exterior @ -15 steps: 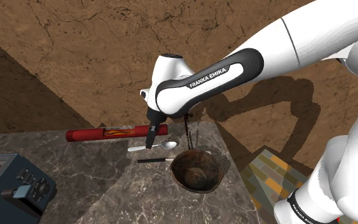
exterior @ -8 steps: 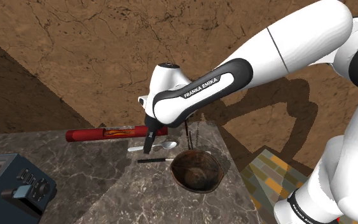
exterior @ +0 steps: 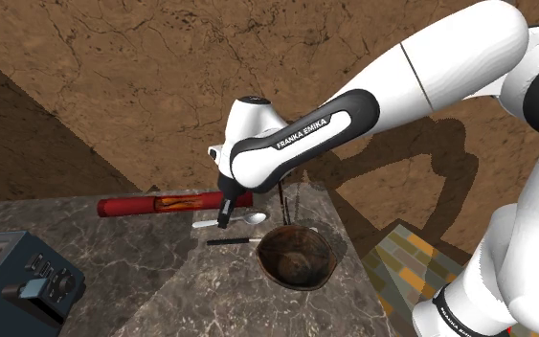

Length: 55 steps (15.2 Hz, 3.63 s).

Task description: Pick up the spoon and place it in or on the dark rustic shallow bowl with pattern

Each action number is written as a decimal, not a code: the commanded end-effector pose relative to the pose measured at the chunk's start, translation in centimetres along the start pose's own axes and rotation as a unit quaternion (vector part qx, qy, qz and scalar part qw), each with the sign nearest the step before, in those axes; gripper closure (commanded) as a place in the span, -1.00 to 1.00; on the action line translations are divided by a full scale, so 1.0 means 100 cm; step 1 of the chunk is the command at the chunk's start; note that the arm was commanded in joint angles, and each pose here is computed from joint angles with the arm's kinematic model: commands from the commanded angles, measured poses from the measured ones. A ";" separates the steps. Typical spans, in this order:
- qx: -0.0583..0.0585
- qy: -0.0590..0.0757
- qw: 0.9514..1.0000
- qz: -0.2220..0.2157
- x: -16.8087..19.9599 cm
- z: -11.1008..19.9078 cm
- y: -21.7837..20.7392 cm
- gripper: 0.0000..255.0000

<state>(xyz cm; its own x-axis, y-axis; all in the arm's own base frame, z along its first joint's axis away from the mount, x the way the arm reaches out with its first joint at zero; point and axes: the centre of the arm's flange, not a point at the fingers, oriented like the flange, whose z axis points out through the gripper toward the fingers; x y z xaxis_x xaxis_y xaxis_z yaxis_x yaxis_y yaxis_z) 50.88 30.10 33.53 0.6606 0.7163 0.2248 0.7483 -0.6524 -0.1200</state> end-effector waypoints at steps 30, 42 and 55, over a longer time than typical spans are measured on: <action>0.000 -0.001 1.000 0.001 0.026 -0.110 -0.013 1.00; 0.000 -0.001 1.000 0.001 0.028 -0.166 -0.028 1.00; 0.000 -0.001 1.000 0.001 -0.099 -0.192 -0.140 1.00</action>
<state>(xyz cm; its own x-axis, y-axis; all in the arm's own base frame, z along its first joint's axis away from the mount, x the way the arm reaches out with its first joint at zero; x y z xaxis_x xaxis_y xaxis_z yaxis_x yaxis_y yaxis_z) 34.21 27.54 51.17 0.6611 0.7165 0.2225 0.7480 -0.6527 -0.1207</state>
